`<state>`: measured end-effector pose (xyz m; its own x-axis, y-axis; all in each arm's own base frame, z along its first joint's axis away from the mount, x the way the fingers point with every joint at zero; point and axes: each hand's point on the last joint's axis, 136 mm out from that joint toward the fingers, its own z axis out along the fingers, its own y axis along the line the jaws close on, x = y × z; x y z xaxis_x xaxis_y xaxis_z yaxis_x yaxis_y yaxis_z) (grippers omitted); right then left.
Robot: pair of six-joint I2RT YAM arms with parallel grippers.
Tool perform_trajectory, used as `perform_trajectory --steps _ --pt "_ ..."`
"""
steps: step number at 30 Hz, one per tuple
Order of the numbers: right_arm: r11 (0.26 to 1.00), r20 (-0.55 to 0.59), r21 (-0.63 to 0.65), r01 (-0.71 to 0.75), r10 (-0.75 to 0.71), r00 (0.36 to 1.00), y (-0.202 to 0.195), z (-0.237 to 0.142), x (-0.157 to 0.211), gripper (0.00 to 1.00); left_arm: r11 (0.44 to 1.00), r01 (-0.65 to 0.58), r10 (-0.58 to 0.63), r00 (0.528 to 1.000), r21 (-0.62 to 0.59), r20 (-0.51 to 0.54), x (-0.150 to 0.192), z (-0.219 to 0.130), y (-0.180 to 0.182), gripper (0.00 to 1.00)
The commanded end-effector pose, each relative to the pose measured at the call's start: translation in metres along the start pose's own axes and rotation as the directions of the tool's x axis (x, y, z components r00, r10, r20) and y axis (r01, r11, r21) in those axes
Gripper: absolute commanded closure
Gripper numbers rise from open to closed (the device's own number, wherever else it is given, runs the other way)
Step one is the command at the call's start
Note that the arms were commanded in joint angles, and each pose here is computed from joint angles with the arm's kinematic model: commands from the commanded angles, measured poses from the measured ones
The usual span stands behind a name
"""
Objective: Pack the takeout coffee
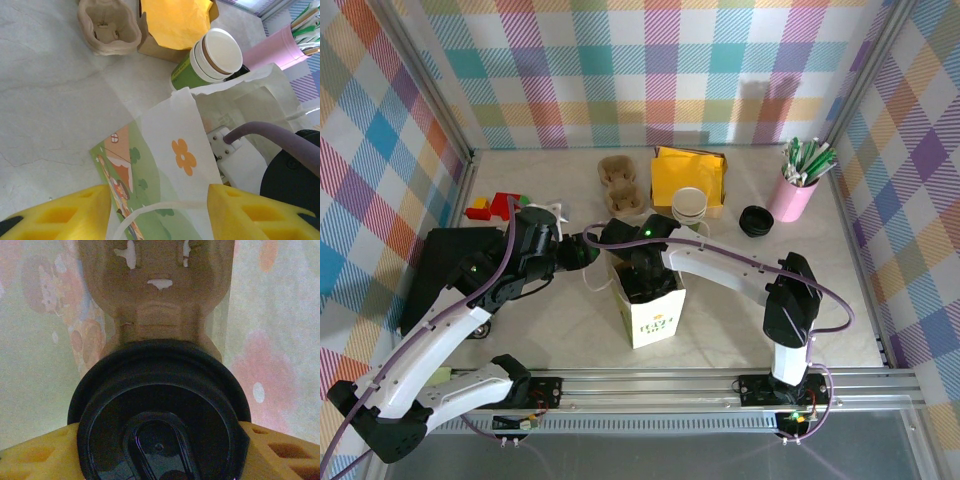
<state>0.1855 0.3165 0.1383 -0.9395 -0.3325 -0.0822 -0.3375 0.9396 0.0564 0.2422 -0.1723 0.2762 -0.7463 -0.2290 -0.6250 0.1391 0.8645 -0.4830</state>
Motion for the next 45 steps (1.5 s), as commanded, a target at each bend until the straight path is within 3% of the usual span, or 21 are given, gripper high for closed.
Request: perform_trajectory --steps 1,45 --pt "1.0 -0.046 -0.008 -0.021 0.021 0.999 0.0 0.01 0.009 0.51 1.0 -0.011 0.011 1.0 0.004 0.028 -0.005 -0.001 0.001 0.46" --pt "0.999 -0.06 -0.002 -0.038 0.038 0.997 -0.005 0.04 0.019 0.51 1.0 -0.006 0.007 1.0 -0.014 0.021 -0.003 0.006 0.004 0.45"
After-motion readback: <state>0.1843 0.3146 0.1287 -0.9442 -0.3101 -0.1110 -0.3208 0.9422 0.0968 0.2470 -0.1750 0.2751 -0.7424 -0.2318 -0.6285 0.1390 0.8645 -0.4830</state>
